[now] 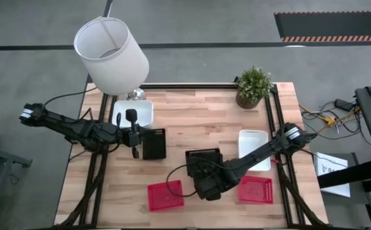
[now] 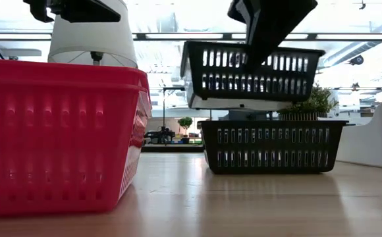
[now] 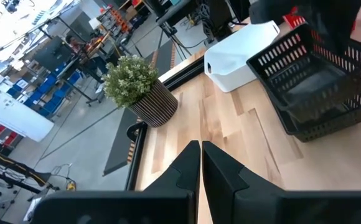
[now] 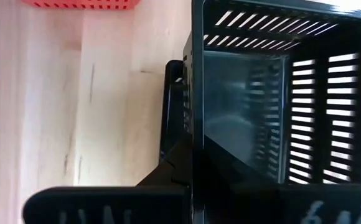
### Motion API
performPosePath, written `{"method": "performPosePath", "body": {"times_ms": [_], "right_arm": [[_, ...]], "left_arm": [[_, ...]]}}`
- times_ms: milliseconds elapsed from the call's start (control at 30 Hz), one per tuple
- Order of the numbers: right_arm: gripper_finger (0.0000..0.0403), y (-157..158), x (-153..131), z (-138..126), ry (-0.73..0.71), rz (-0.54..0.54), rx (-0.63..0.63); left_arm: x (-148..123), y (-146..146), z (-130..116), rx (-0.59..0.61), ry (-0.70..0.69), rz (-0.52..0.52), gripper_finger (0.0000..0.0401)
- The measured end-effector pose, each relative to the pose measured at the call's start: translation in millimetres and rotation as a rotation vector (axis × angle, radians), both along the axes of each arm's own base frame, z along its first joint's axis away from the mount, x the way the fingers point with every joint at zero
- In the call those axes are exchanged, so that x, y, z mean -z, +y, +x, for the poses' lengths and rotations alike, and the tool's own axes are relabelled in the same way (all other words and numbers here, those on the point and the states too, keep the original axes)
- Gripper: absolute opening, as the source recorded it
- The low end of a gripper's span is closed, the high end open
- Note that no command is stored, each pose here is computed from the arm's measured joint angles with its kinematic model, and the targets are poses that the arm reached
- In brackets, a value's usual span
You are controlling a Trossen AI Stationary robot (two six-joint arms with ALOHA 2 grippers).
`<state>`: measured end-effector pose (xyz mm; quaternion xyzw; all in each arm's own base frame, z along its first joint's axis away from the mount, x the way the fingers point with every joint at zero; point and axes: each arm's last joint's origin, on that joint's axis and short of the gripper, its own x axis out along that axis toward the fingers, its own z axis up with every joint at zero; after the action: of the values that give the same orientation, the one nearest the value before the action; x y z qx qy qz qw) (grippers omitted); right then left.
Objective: Stack baskets by color
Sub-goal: Stack the top right black bin on top of the bottom black bin
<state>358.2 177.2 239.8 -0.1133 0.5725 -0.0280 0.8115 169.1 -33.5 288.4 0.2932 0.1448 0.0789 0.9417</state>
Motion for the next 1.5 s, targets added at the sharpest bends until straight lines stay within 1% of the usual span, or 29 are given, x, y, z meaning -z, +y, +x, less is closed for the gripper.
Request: {"method": "performPosePath", "body": {"times_ms": [133, 233, 433, 1033, 1167, 1367, 1500], "right_arm": [[0.0009, -5.0, 6.6, -9.3, -0.060, 0.017, 0.024], [0.0009, -6.9, 14.7, -11.5, -0.093, 0.032, 0.027], [0.0009, -9.0, 29.2, -16.3, -0.051, 0.013, 0.025], [0.0010, -9.5, 30.6, -17.3, -0.039, 0.015, 0.037], [0.0029, -10.5, 30.9, -17.3, -0.042, 0.028, 0.079], [0.0082, -10.5, 30.9, -17.2, -0.042, 0.028, 0.079], [0.0107, -10.4, 30.8, -17.0, -0.045, 0.029, 0.078]], "left_arm": [[1.1, -0.3, 1.1, 0.000, 0.007, 0.003, 0.0000], [1.2, -0.3, 1.3, 0.000, 0.008, 0.003, 0.0000], [1.6, -0.5, 1.8, 0.000, 0.010, 0.004, 0.0000], [1.9, -0.6, 2.0, 0.000, 0.012, 0.005, 0.0000], [1.9, -0.6, 2.0, 0.000, 0.012, 0.005, 0.0000], [1.9, -0.6, 2.0, 0.000, 0.012, 0.005, 0.0000], [1.9, -0.6, 2.0, 0.000, 0.013, 0.005, 0.0000]]}}
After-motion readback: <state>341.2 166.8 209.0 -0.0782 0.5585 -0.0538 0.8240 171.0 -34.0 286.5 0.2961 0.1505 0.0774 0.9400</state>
